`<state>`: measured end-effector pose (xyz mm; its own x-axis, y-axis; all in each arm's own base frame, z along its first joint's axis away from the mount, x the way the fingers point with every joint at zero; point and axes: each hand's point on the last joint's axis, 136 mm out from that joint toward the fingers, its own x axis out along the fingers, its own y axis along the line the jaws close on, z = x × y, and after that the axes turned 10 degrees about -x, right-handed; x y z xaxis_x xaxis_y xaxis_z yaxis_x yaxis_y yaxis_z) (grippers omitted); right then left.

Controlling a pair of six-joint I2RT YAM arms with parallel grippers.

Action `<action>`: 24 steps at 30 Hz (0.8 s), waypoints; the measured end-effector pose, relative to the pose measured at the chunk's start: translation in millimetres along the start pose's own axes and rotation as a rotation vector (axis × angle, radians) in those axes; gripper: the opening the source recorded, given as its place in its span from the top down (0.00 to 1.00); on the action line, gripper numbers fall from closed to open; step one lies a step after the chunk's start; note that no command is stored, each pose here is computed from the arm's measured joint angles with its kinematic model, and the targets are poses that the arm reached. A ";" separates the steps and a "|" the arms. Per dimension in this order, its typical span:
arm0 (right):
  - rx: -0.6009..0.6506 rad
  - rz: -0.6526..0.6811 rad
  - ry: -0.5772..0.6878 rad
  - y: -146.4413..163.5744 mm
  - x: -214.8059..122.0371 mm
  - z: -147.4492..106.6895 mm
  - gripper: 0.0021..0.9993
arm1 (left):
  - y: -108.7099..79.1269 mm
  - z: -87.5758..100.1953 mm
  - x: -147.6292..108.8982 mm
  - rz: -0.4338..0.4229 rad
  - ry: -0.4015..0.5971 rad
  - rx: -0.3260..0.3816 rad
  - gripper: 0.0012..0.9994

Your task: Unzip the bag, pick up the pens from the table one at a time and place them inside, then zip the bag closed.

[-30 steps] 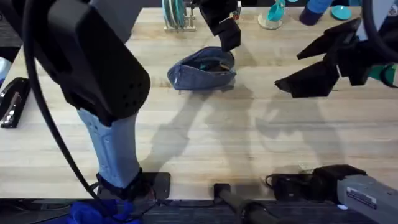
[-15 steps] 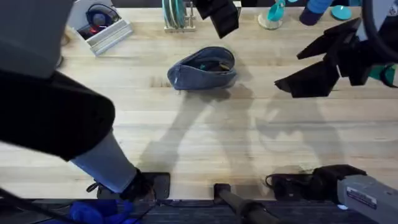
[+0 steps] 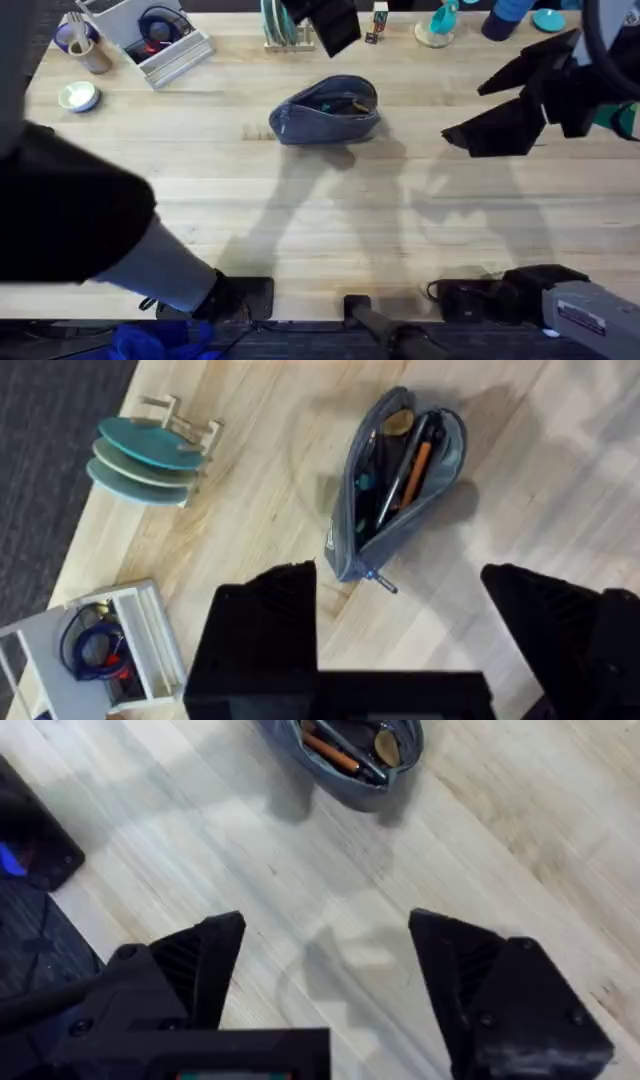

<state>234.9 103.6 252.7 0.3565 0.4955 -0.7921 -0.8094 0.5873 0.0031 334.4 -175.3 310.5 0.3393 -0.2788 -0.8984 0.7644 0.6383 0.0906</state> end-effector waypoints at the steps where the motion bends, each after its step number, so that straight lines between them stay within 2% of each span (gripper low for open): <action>1: 0.000 0.000 0.000 0.0 0.0 0.0 0.00 | 0.1 -1.5 -5.2 0.005 -0.007 -0.002 0.00; 8: 0.000 0.000 0.000 0.0 0.0 0.0 0.00 | 1.4 -11.1 -32.5 0.035 -0.046 -0.010 0.00; 13: 0.000 0.000 0.000 0.0 0.0 0.0 0.00 | 3.1 -24.3 -40.2 0.053 -0.057 -0.021 0.00; 24: 0.000 0.000 0.000 0.0 0.0 0.0 0.00 | 6.9 -74.2 -49.6 0.149 -0.138 -0.062 0.01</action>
<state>234.9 103.6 252.7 0.3565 0.4955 -0.7921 -0.8094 0.5873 0.0031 282.2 -103.9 323.8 0.5215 -0.2712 -0.8090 0.6667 0.7213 0.1880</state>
